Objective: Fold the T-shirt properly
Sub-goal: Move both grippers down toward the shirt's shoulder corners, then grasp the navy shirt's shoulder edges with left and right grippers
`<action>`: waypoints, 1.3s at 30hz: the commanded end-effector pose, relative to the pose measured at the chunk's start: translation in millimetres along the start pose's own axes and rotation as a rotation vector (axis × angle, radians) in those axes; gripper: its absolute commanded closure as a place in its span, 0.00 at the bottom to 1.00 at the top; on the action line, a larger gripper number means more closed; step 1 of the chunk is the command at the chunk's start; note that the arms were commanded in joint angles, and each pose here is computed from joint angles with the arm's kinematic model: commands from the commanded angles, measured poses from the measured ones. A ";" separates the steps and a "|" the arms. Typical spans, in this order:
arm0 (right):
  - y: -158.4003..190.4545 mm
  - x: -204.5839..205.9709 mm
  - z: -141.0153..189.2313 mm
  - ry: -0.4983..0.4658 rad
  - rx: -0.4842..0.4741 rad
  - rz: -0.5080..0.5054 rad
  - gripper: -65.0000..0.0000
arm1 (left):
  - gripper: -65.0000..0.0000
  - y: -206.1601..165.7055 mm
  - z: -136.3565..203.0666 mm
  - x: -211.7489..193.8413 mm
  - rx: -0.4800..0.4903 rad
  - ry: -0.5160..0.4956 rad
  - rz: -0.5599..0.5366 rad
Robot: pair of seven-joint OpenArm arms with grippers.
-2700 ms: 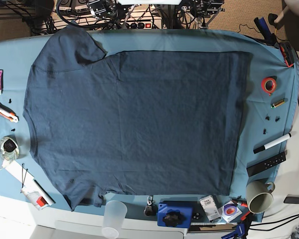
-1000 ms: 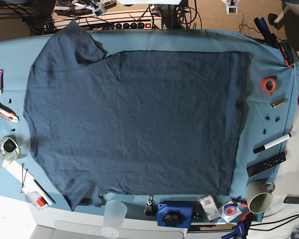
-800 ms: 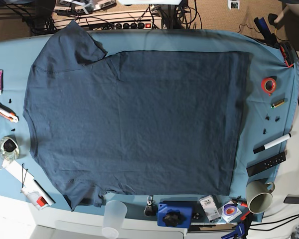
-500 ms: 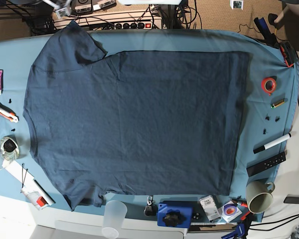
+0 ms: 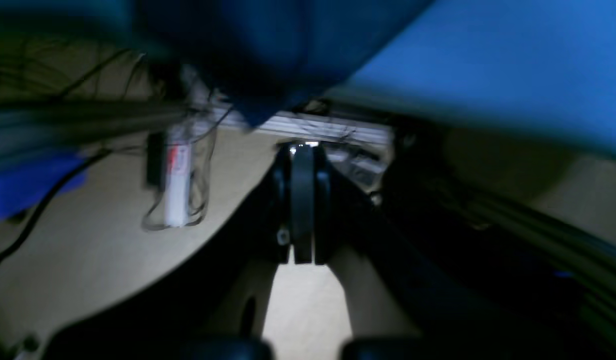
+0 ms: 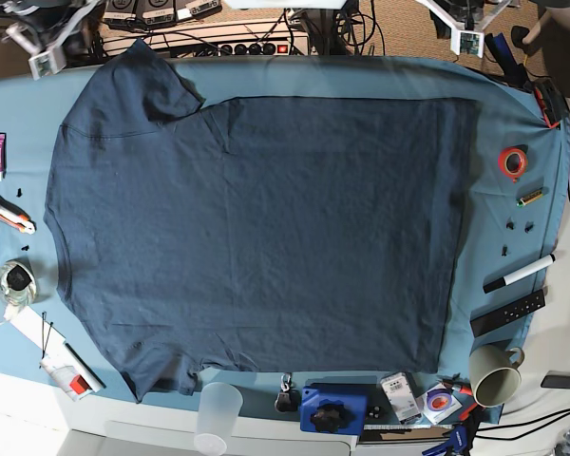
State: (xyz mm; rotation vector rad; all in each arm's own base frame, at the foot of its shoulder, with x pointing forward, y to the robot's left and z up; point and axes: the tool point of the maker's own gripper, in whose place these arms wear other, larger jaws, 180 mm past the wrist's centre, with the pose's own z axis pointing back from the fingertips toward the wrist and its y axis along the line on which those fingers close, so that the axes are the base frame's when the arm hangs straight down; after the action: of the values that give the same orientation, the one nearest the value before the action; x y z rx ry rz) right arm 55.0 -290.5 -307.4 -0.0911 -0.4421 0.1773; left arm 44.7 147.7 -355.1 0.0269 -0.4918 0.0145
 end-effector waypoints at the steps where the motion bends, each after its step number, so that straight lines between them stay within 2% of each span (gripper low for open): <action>1: -4.0 10.3 5.7 -0.038 -0.020 0.006 1.00 | 1.00 1.3 4.8 3.9 0.004 -0.027 -0.003; 7: -27.4 30.0 10.8 -0.124 -0.123 -0.037 1.00 | 1.00 0.7 4.6 6.5 0.001 -0.040 -0.004; 11: -38.2 36.2 10.2 -0.136 -0.183 -0.005 1.00 | 1.00 0.6 4.5 6.7 0.001 -0.040 -0.005; 12: -40.7 36.9 10.2 -0.135 -0.197 0.004 0.92 | 1.00 0.6 4.5 6.7 0.001 -0.040 -0.005; 15: -46.4 35.6 10.8 -0.123 -0.230 0.023 0.60 | 1.00 0.6 4.2 7.7 0.001 -0.043 -0.005; 16: -47.6 35.3 11.1 -0.121 -0.237 0.024 0.54 | 1.00 0.6 3.9 8.3 0.001 -0.045 -0.005; 22: -54.0 30.3 9.3 -0.094 -0.273 0.002 0.52 | 1.00 1.2 2.9 11.4 0.000 -0.054 -0.011; 24: -54.2 34.3 2.1 -0.120 -0.244 -0.036 0.52 | 1.00 2.6 2.8 11.6 -0.001 -0.054 -0.025; 27: -48.8 32.2 -17.6 -0.134 -0.135 -0.078 0.52 | 1.00 3.3 2.8 11.9 -0.001 -0.054 -0.032; 31: -52.2 19.4 -44.3 -0.140 -0.037 -0.200 0.52 | 1.00 3.4 2.8 11.9 -0.001 -0.054 -0.032; 37: -39.1 22.1 -68.2 -0.179 0.140 -0.269 0.52 | 1.00 3.3 2.8 11.9 -0.001 -0.055 -0.032; 39: -36.9 24.6 -71.3 -0.195 0.170 -0.284 0.52 | 1.00 3.4 2.8 12.1 -0.001 -0.055 -0.032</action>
State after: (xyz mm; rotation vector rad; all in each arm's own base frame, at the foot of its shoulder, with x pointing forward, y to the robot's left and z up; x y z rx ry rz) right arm 110.3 -320.8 -364.1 0.1700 -0.6086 -0.0697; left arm 52.1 150.7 -352.9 0.0311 -0.5265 -0.0181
